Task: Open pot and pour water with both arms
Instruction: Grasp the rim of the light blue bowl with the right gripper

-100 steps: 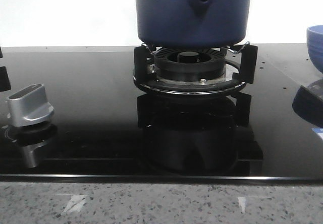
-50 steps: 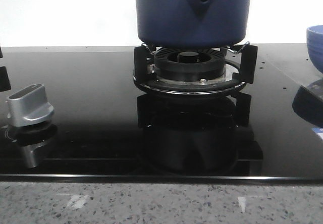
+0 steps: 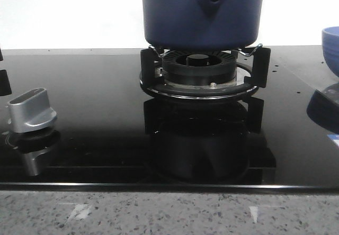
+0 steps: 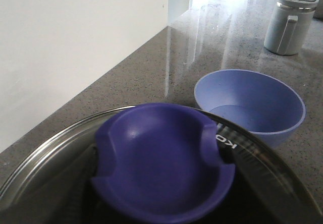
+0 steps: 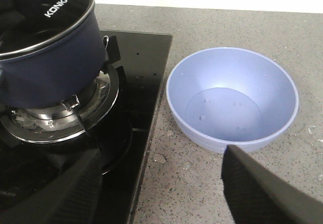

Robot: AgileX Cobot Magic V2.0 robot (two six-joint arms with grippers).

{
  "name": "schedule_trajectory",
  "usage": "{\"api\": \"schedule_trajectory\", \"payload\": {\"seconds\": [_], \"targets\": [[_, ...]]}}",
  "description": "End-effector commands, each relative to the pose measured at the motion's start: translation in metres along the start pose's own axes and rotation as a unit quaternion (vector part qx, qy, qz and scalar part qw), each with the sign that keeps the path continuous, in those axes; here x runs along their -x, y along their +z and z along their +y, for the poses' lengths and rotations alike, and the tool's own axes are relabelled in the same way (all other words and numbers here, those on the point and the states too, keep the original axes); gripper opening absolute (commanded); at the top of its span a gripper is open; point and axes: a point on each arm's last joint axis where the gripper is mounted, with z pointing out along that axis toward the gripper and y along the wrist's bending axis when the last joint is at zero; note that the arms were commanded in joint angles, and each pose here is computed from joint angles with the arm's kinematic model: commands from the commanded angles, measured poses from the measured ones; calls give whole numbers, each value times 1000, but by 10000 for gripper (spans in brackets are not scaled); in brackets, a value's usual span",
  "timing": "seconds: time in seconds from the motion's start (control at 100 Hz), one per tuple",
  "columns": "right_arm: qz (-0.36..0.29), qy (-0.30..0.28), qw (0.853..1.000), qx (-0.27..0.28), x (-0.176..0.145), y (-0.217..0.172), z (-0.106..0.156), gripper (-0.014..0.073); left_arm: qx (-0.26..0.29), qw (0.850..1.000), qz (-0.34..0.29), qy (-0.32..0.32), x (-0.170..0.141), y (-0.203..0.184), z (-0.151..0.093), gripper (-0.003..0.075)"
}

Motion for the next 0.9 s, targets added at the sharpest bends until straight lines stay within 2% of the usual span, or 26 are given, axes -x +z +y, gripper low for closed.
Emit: {"api": "schedule_trajectory", "payload": {"seconds": [0.0, 0.29, 0.39, 0.52, 0.73, 0.89], "targets": [[-43, -8, 999, -3, 15, -4, 0, 456, 4, 999, -44, 3, 28, -10, -7, 306], [-42, -15, 999, -10, 15, -4, -1, 455, 7, 998, -68, -3, 40, -22, -8, 302], [-32, -15, 999, -23, 14, 0, -4, 455, 15, 996, -84, 9, 53, -39, -8, 302], [12, -9, 999, -38, 13, 16, -9, 455, 35, 993, -107, 29, 73, -67, -8, 302], [75, 52, 993, -75, 16, 55, -26, 455, 83, 985, -141, 63, 100, -118, -7, 302], [105, 97, 984, -102, 39, 85, -47, 455, 122, 978, -152, 80, 109, -150, -1, 302]]}}
